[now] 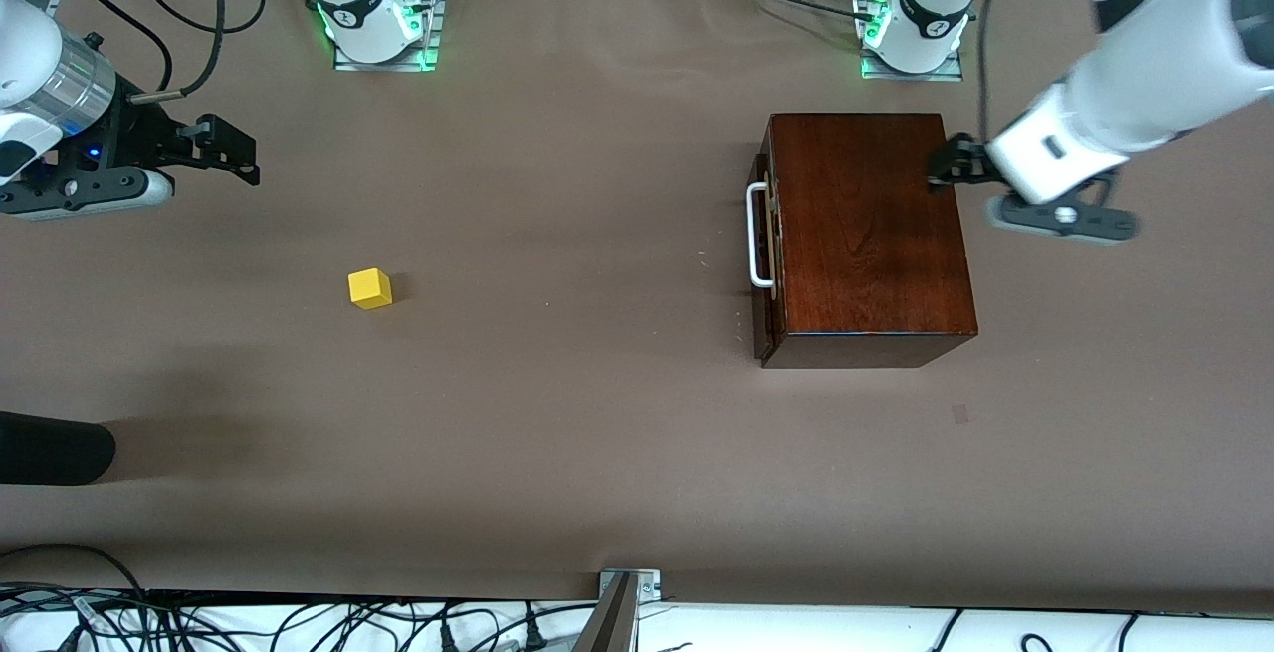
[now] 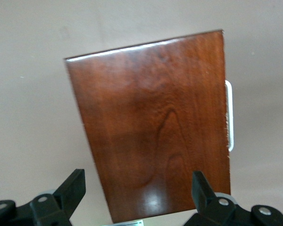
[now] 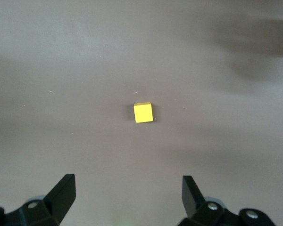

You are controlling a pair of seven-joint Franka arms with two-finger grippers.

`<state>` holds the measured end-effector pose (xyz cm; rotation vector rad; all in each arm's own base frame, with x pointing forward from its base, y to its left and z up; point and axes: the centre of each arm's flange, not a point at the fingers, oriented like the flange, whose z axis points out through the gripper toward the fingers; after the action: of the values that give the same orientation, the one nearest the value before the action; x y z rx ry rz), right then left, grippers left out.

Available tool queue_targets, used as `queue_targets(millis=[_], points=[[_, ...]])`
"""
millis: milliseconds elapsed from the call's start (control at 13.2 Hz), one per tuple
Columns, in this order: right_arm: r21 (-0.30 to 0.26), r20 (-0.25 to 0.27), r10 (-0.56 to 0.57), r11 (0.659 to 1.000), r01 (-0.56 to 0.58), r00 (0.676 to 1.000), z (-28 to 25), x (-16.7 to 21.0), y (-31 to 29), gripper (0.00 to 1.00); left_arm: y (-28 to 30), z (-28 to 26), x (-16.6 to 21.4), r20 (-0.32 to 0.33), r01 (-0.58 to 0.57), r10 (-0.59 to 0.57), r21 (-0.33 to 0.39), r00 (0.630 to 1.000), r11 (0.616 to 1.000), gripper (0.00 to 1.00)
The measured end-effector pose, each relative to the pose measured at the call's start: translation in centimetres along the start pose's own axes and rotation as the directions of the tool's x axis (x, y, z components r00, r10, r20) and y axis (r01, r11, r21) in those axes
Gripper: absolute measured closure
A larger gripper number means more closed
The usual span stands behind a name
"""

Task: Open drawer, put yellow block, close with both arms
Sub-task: 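Move the left gripper over the box toward the drawer handle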

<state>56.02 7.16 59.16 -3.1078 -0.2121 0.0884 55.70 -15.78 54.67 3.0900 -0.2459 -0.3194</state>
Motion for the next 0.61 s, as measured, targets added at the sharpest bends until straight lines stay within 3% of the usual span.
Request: queue_targets(millis=[608], points=[[-0.030, 0.004, 0.003, 1.000, -0.003, 1.000, 0.2, 0.1, 0.5, 0.00, 14.4, 8.1, 4.5, -0.083, 0.075, -0.078, -0.032, 0.994, 0.997, 0.00]])
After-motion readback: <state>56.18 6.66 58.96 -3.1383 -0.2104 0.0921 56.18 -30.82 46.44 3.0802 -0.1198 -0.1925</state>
